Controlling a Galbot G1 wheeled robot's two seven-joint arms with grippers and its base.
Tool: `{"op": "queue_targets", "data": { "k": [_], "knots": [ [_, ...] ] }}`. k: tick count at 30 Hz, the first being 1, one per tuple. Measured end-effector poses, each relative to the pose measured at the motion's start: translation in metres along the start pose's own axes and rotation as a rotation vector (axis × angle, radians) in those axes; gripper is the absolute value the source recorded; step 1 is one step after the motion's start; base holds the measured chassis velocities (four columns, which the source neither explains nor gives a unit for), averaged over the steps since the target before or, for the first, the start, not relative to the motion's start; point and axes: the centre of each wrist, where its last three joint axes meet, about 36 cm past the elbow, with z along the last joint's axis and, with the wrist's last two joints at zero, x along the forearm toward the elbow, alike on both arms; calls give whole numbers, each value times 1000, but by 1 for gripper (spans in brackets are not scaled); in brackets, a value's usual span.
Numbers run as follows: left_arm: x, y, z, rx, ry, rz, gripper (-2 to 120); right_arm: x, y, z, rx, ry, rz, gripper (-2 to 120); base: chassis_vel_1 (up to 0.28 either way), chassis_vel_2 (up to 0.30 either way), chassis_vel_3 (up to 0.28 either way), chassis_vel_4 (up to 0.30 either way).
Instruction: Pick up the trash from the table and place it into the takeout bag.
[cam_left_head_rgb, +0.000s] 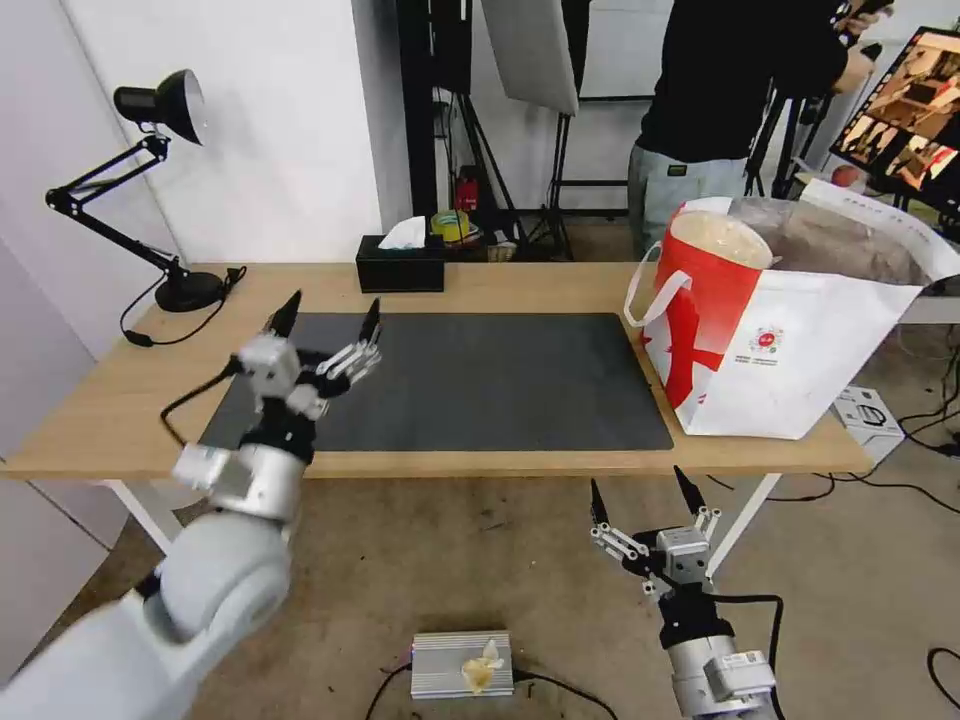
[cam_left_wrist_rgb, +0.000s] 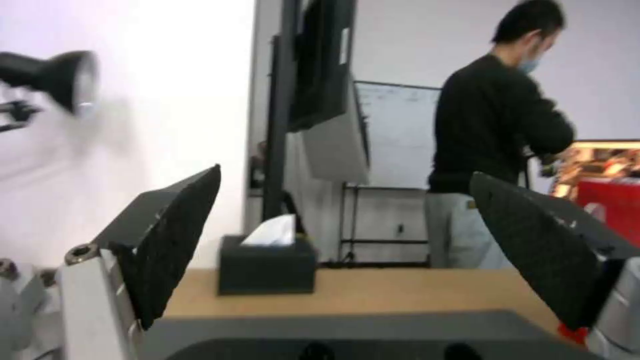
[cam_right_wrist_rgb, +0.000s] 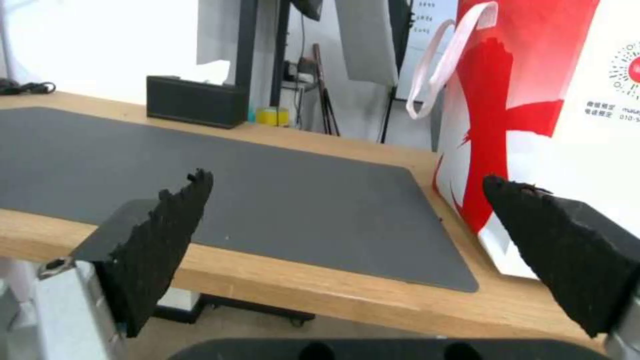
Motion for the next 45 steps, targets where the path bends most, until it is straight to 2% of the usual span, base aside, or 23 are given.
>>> {"op": "queue_targets", "data": {
  "k": [2, 7, 11, 16, 20, 32, 45],
  "knots": [
    [23, -1, 1, -31, -14, -50, 100, 0, 0, 0, 0, 0, 0, 100, 0, 0, 0, 0],
    [43, -5, 3, -67, -41, -105, 100, 0, 0, 0, 0, 0, 0, 100, 0, 0, 0, 0],
    [57, -1, 4, -157, -90, -166, 100, 0, 0, 0, 0, 0, 0, 100, 0, 0, 0, 0],
    [75, -3, 4, -217, -83, -210, 100, 0, 0, 0, 0, 0, 0, 100, 0, 0, 0, 0],
    [102, -14, 8, -264, -79, -245, 100, 0, 0, 0, 0, 0, 0, 100, 0, 0, 0, 0],
    [123, -21, 39, -291, -61, -266, 100, 0, 0, 0, 0, 0, 0, 100, 0, 0, 0, 0],
    [136, -42, 59, -263, -19, -254, 100, 0, 0, 0, 0, 0, 0, 100, 0, 0, 0, 0]
  ]
}}
